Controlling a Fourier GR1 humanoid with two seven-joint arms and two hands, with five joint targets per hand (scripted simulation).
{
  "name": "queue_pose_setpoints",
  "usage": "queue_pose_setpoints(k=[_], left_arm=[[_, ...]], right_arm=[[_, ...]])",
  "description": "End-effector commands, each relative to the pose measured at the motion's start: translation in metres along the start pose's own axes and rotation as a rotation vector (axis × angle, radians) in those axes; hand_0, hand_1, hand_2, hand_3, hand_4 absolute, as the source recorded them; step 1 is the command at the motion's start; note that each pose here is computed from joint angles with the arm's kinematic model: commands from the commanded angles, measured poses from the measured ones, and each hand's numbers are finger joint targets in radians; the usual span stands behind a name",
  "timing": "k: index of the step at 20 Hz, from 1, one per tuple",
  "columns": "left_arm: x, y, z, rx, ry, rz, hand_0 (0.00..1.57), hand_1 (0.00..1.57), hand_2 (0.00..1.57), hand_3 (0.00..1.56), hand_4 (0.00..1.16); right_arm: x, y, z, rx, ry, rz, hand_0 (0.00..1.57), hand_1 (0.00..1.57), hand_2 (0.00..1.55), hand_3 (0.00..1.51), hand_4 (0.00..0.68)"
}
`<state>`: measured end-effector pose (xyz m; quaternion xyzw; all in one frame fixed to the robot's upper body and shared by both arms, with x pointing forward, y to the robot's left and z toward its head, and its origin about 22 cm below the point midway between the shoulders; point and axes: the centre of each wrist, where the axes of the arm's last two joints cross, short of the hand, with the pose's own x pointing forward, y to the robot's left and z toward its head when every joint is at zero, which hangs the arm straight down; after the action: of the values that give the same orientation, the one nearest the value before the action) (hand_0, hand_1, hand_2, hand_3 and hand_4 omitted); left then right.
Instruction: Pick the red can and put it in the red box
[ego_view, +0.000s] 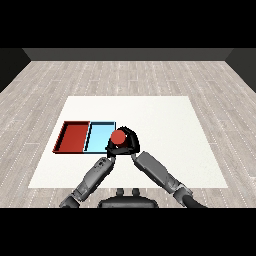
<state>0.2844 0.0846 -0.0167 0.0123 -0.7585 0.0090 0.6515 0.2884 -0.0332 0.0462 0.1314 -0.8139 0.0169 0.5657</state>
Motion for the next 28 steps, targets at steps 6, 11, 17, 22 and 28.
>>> queue_pose_setpoints(k=[6,11,17,22,28], left_arm=[[0.012,-0.001,-0.0074,0.032,-0.054,0.007,1.57,1.57,1.53,1.45,1.12],[0.012,-0.010,-0.0011,0.025,-0.064,-0.020,1.57,1.57,1.56,1.48,1.13],[-0.007,0.009,0.0041,0.047,-0.013,-0.005,1.57,1.57,1.57,1.51,1.14],[0.007,0.040,-0.0060,0.062,-0.023,-0.053,1.57,1.57,1.57,1.49,1.13],[0.010,0.062,-0.0114,0.126,-0.075,-0.161,1.57,1.57,1.57,1.48,1.13]], right_arm=[[0.002,-0.002,0.007,0.032,0.026,0.079,0.00,0.00,0.00,0.00,0.000],[0.016,-0.001,0.002,0.016,0.017,0.074,0.00,0.00,0.00,0.00,0.000],[0.026,-0.039,-0.012,-0.017,-0.042,0.039,0.00,0.00,0.00,0.00,0.000],[0.036,-0.062,0.002,-0.094,-0.086,0.057,0.00,0.00,0.00,0.00,0.000],[0.055,-0.113,0.039,-0.134,-0.164,0.080,0.00,0.00,0.00,0.00,0.000]])
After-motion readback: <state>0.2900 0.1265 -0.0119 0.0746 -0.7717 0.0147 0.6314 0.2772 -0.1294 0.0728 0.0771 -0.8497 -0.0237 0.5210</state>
